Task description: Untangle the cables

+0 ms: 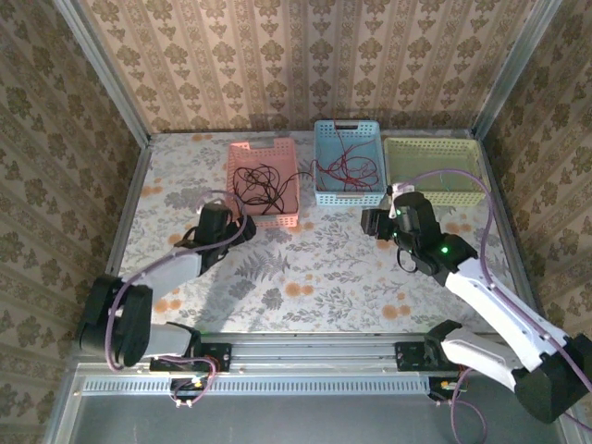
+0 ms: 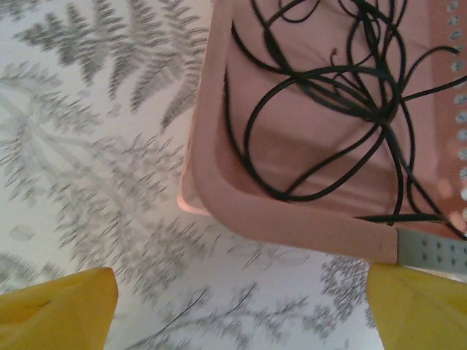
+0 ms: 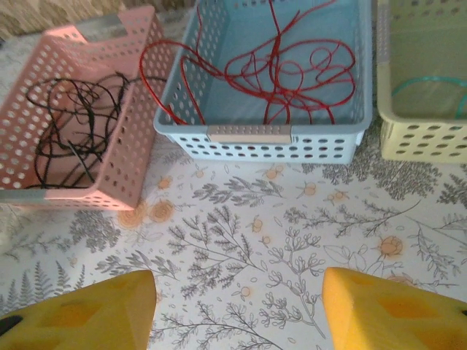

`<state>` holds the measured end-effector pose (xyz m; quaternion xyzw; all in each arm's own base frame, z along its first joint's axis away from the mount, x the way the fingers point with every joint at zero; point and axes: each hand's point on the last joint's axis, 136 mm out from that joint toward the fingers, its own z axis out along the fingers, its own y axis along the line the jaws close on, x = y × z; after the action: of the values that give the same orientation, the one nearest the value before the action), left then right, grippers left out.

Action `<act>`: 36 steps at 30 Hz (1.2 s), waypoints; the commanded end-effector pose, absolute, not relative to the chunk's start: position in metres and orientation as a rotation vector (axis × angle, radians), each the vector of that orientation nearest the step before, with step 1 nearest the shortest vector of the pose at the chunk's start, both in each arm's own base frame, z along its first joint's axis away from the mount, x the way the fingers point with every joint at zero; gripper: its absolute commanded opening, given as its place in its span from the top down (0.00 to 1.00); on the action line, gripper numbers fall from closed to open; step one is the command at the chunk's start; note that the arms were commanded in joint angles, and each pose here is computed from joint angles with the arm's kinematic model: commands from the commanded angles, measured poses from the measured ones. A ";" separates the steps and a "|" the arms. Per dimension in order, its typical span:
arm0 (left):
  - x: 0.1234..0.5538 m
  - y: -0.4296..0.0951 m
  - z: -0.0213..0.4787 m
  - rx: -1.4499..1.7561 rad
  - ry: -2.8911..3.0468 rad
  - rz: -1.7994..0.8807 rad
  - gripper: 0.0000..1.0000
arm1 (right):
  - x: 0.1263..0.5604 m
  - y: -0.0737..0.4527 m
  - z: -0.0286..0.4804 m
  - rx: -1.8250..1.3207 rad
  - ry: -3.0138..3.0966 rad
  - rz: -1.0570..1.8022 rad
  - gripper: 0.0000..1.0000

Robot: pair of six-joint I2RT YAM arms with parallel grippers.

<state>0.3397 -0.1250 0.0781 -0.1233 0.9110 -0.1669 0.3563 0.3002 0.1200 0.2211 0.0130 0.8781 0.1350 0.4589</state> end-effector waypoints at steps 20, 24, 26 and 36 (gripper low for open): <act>0.337 -0.113 0.242 -0.004 1.979 -0.093 0.00 | 0.287 0.085 0.251 0.336 1.914 0.398 0.00; 0.317 -0.093 0.237 -0.023 1.931 0.002 0.00 | 0.306 0.105 0.207 0.132 1.836 0.376 0.00; 0.318 -0.075 0.224 -0.069 1.856 0.083 0.00 | 0.311 0.110 0.206 -0.046 1.753 0.269 0.00; 0.366 -0.036 0.134 0.200 1.804 0.218 0.00 | 0.347 0.077 0.171 -0.367 1.713 -0.053 0.00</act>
<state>0.3296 -0.0281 0.0875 0.0735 0.8393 0.1099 0.5273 0.3306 0.0818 0.1451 -0.1370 0.7943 -0.0011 0.5919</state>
